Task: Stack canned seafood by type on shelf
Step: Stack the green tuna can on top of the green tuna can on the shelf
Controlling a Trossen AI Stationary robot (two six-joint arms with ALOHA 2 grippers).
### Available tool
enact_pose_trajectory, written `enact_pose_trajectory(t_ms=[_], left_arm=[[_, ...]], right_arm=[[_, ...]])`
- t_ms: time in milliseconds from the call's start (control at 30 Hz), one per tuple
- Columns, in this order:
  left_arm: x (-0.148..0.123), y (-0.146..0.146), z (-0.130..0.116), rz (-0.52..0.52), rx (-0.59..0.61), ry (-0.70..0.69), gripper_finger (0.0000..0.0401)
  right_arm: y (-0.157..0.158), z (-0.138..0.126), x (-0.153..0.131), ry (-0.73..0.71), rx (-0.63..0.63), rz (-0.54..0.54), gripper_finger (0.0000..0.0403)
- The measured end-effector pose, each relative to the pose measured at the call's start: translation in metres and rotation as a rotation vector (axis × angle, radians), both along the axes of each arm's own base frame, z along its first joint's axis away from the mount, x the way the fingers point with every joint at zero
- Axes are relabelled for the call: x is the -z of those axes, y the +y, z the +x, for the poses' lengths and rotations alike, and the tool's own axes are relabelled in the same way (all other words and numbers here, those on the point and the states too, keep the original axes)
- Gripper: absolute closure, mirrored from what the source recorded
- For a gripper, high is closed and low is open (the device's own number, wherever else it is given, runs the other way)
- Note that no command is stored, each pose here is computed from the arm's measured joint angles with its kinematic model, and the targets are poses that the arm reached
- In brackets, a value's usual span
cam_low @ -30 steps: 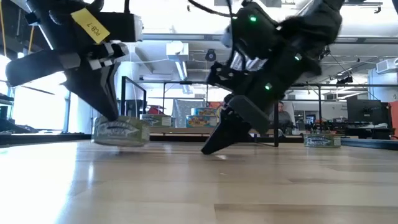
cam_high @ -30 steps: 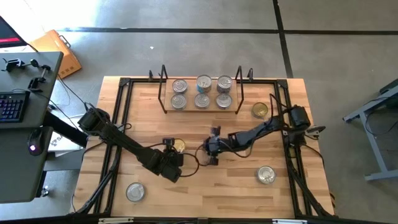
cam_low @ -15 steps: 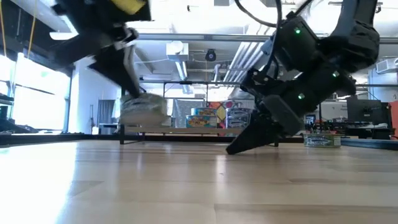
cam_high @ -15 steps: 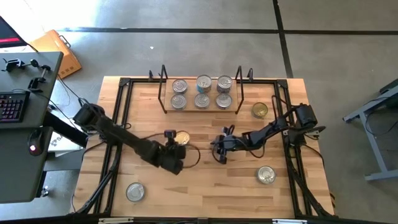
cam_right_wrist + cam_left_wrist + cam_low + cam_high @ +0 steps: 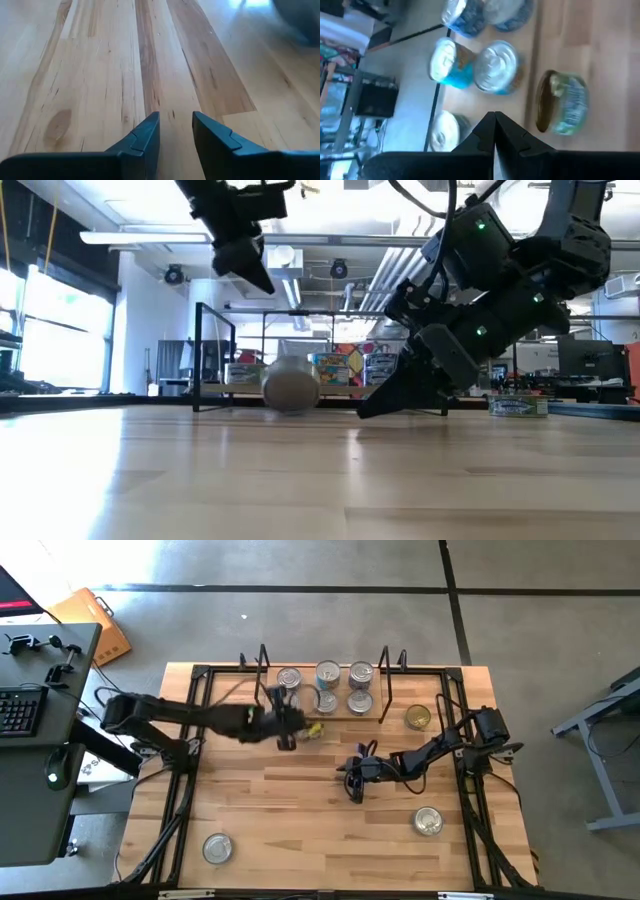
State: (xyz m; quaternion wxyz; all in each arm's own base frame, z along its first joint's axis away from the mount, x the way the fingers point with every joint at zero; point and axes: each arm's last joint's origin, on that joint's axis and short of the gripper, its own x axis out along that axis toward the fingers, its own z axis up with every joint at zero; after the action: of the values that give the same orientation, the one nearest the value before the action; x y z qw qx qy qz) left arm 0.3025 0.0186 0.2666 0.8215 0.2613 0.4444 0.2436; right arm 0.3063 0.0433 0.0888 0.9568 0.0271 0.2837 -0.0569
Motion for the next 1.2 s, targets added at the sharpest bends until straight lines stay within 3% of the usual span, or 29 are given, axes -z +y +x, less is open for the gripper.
enact_pose_trajectory(t_ms=[167, 400, 600, 800, 967, 1200], left_arm=[[0.001, 0.015, 0.003, -0.135, 0.202, 0.039, 0.0400], [0.032, -0.017, 0.021, -0.225, 0.282, 0.109, 0.0401], [0.081, -0.030, 0.050, -0.325, 0.141, 0.041, 0.0401], [0.128, -0.011, 0.062, -0.235, -0.086, 0.061, 0.0401], [0.132, -0.012, 0.064, -0.246, -0.081, 0.061, 0.0401], [0.102, -0.048, 0.052, -0.336, 0.020, 0.028, 0.0401]], right_arm=[[-0.002, 0.000, 0.000, -0.002, -0.003, -0.012, 0.0295], [-0.001, 0.001, -0.001, -0.001, -0.044, -0.038, 0.0295], [0.000, 0.001, -0.001, -0.001, -0.069, -0.009, 0.0295], [0.002, 0.001, -0.001, 0.006, -0.099, 0.030, 0.0295], [0.002, 0.001, -0.001, 0.009, -0.136, 0.018, 0.0295], [0.002, 0.001, -0.001, 0.002, -0.145, 0.007, 0.0295]])
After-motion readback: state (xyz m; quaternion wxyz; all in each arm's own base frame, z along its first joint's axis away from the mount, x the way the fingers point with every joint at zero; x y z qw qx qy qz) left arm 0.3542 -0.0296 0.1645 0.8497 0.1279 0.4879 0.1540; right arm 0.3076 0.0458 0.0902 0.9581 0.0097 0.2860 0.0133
